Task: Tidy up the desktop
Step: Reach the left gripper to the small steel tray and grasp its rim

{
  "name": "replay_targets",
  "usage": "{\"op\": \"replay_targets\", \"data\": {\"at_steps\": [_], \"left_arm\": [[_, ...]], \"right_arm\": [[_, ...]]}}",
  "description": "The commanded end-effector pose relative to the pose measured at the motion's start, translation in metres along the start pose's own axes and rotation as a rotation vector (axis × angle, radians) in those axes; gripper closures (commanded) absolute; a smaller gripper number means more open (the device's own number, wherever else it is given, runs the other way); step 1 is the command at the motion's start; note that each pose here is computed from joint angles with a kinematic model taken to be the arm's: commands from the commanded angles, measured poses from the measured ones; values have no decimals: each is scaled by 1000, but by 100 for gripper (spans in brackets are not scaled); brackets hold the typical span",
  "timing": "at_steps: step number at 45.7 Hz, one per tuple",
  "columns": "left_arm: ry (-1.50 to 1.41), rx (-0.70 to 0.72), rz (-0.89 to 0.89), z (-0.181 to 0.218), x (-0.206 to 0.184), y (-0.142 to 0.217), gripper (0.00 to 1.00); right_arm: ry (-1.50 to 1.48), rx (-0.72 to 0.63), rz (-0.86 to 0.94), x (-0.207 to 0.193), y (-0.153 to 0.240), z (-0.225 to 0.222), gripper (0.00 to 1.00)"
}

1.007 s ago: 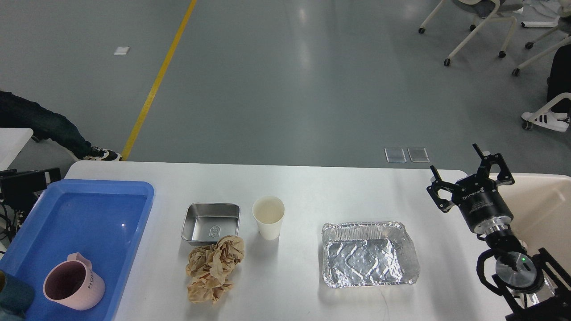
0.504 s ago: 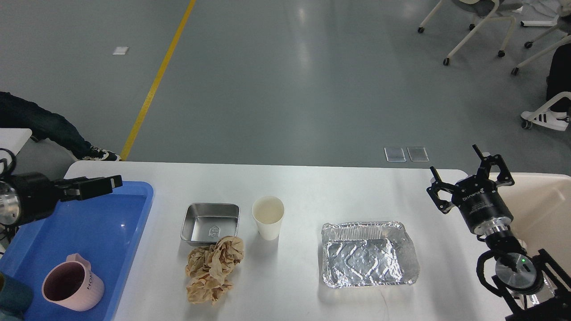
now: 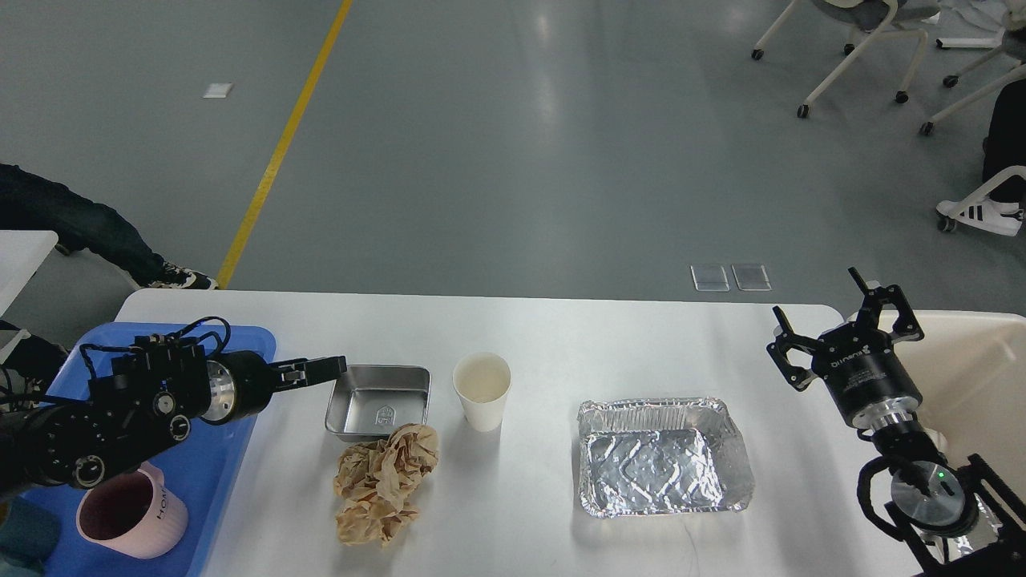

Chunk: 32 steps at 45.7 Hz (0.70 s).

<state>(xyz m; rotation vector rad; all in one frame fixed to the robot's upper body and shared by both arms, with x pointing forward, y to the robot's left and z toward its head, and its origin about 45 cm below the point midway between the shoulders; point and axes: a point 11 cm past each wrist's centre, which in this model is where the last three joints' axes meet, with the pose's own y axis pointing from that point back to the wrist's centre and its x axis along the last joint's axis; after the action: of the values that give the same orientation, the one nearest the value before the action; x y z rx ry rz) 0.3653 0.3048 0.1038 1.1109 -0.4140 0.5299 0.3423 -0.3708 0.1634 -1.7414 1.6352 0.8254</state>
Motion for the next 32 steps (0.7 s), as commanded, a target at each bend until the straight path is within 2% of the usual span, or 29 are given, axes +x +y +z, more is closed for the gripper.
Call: {"op": "replay_targets", "data": {"at_steps": [1,6,15,21,26,30,32], "left_arm": [[7,25,-23,1,-16,-18,10],[20,45,-36,-5,-27,-23,15],[26,57,-56,-2,-43,-31,38],[28,65,-54,-4,-43,-31,66],[29,71,-58,-5,-45,-32,84],[31,81,-54,-9,-44,-32,96],[29,86,-56,-11,-44,-32,99]], "right_arm": [[5,3,1,0,0,-3,0],[7,3,2,1,0,-3,0],[0,4,-1,0,0,-2,0],[1,6,-2,-1,-1,-2,0],[1,5,1,0,-1,-2,0],[1,6,-1,0,-2,-2,0],[1,6,-1,0,-2,-3,0]]}}
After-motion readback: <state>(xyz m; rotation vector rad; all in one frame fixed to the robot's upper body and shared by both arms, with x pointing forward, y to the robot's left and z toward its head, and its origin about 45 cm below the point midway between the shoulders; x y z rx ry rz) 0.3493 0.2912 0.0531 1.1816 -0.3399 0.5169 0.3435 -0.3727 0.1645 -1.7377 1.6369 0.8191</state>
